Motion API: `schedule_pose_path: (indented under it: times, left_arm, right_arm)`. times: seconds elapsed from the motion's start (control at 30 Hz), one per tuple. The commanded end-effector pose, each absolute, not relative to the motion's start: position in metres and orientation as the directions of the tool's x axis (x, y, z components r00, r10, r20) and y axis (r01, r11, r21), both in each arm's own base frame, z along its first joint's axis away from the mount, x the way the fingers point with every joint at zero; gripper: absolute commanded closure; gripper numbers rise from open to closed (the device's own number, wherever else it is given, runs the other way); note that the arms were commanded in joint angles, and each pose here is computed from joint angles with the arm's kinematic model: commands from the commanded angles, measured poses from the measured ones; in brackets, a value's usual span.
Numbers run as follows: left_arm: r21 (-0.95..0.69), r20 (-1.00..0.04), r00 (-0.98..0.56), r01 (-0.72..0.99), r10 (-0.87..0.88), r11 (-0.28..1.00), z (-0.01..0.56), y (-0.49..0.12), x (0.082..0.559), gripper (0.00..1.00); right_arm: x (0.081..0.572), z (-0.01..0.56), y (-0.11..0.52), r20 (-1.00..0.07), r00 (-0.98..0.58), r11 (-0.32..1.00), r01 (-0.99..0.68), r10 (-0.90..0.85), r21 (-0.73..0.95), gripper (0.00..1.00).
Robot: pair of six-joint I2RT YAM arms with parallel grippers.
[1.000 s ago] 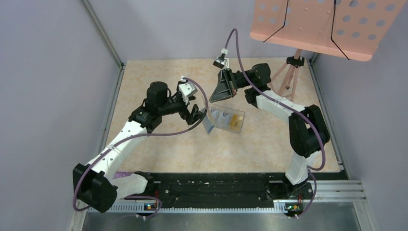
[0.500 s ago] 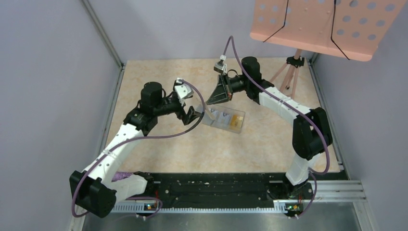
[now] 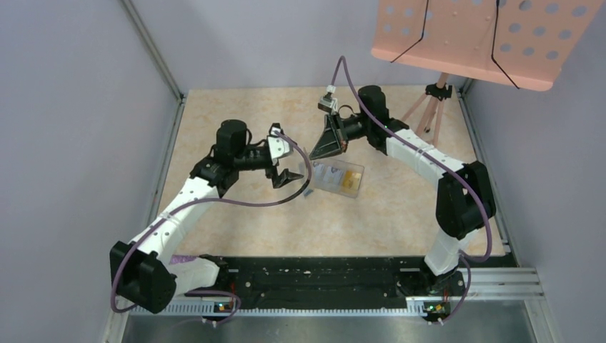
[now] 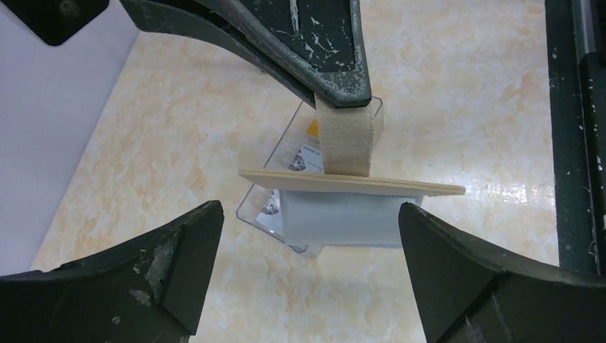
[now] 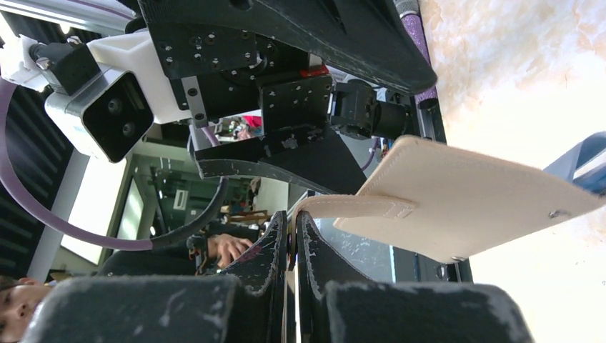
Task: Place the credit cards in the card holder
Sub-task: Open the card holder.
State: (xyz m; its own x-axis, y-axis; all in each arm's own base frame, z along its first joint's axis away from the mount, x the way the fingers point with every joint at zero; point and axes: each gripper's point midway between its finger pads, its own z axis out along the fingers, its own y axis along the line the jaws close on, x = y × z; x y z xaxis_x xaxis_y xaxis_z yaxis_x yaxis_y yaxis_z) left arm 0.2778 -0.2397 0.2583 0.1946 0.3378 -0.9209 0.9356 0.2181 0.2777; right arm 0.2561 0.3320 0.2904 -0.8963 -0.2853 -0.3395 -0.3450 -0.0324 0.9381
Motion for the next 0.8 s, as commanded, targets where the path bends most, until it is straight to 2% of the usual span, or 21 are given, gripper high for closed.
schedule_pose_path:
  times: [0.0, 0.3, 0.5, 0.53, 0.63, 0.77]
  left_arm:
    - [0.361, -0.907, 0.317, 0.924, 0.278, 0.123, 0.282, -0.253, 0.276, 0.02]
    - [0.402, -0.877, 0.351, 0.91, 0.328, 0.102, 0.275, -0.267, 0.278, 0.02]
    - [0.357, -0.884, 0.319, 0.932, 0.343, 0.055, 0.26, -0.275, 0.269, 0.1]
    - [0.353, -0.885, 0.315, 0.934, 0.342, 0.052, 0.259, -0.276, 0.268, 0.13]
    - [0.338, -0.886, 0.3, 0.94, 0.353, 0.049, 0.254, -0.276, 0.269, 0.34]
    - [0.33, -0.876, 0.287, 0.943, 0.388, 0.048, 0.248, -0.273, 0.269, 0.55]
  right_arm:
    - [0.244, 0.316, 0.324, -0.426, -0.859, -0.076, -0.423, -0.285, 0.903, 1.0]
    - [0.244, 0.312, 0.327, -0.409, -0.866, -0.061, -0.41, -0.288, 0.91, 1.0]
    - [0.243, 0.314, 0.328, -0.413, -0.862, -0.067, -0.412, -0.293, 0.908, 1.0]
    - [0.243, 0.315, 0.328, -0.416, -0.861, -0.069, -0.415, -0.293, 0.907, 1.0]
    - [0.244, 0.315, 0.328, -0.416, -0.862, -0.068, -0.415, -0.291, 0.907, 1.0]
    - [0.245, 0.315, 0.328, -0.418, -0.862, -0.063, -0.418, -0.286, 0.906, 1.0]
